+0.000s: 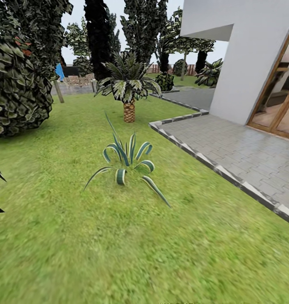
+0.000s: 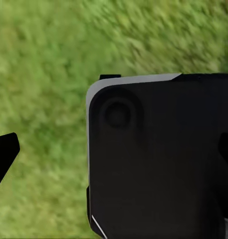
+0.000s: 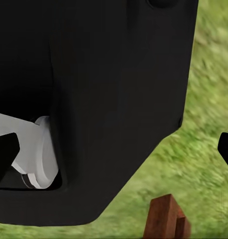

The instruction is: Take the three Easter eggs out of the wicker basket on the lawn in the garden, then place them on the lawn next to a single tree (choose any tree) so that all three eggs are next to the same tree and none are left in the basket.

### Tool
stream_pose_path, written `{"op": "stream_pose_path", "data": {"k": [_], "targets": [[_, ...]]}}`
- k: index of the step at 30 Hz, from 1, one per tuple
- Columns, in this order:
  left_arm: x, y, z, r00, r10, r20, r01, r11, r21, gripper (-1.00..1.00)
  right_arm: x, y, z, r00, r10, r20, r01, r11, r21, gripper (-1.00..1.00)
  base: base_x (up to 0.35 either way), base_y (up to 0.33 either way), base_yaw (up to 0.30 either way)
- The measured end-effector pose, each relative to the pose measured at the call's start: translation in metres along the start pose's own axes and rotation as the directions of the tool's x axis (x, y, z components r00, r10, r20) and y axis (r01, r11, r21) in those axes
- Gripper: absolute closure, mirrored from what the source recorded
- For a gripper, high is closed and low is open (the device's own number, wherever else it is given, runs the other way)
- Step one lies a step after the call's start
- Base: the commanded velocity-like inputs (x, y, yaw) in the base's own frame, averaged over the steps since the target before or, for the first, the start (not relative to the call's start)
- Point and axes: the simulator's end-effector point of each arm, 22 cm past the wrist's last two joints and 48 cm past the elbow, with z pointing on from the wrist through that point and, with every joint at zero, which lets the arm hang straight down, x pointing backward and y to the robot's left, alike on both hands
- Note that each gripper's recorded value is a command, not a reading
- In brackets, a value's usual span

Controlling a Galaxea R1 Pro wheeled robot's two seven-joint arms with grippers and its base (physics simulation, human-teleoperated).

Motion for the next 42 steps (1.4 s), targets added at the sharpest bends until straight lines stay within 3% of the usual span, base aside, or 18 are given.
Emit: {"op": "stream_pose_path", "data": {"k": [42], "targets": [[0.0077,-0.0004,-0.0014,1.0,0.0,-0.02,0.0,1.0,0.001,-1.0,0.0079,0.0005,-0.0003,1.0,0.0,-0.021,0.0,1.0,-0.001,-1.0,0.0,0.0,-0.254]]}}
